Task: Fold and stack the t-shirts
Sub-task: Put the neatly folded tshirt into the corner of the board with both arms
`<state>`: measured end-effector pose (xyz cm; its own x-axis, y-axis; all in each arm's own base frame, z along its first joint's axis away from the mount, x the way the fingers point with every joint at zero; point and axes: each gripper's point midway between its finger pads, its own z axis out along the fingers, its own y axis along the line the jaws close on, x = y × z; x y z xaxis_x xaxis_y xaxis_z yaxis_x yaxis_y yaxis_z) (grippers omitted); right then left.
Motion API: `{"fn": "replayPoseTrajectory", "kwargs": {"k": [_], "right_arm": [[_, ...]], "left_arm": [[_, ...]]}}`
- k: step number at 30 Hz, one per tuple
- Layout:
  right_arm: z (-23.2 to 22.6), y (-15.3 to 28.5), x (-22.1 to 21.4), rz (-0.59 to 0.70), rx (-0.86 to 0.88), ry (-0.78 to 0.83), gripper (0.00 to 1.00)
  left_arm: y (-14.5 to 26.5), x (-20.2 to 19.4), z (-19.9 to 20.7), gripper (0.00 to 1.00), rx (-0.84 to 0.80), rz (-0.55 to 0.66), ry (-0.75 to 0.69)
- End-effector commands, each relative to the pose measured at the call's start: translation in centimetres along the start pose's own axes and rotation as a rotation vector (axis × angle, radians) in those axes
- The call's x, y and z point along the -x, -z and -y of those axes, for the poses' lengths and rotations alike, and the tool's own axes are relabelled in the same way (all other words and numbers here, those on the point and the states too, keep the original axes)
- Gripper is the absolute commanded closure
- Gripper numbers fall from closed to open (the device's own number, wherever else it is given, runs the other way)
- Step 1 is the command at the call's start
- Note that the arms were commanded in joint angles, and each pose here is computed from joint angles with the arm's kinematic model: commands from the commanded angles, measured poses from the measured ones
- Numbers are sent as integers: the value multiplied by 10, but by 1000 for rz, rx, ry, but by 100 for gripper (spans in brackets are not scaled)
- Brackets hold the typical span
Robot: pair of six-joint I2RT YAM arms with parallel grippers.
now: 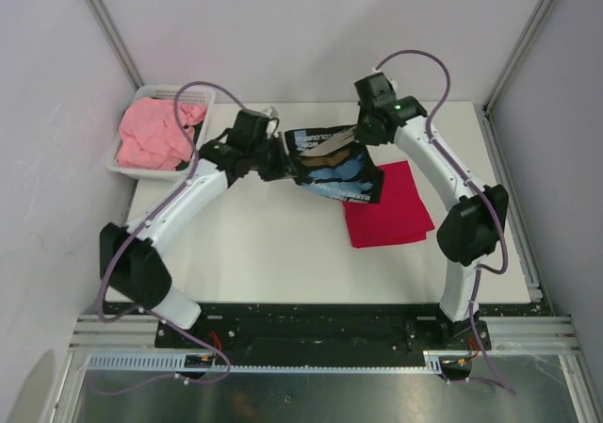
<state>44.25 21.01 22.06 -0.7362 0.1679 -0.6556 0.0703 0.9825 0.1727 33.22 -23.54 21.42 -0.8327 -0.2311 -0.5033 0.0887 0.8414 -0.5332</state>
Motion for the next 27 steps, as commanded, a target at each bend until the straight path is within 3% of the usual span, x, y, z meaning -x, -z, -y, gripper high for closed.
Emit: {"fn": "replayPoseTrajectory", "kwargs": {"k": [1, 12, 19, 27], "right_arm": [[37, 19, 29, 72, -7, -44, 100], [111, 10, 41, 62, -98, -114, 100], [133, 2, 40, 49, -120, -134, 100], [146, -7, 24, 21, -145, -148, 100]], "left_arm": [[-16, 14, 44, 100, -56, 19, -14], [-77, 1, 103, 100, -111, -64, -54], [-95, -8, 111, 100, -116, -95, -58], [-101, -47, 106, 100, -93, -169, -83]]}}
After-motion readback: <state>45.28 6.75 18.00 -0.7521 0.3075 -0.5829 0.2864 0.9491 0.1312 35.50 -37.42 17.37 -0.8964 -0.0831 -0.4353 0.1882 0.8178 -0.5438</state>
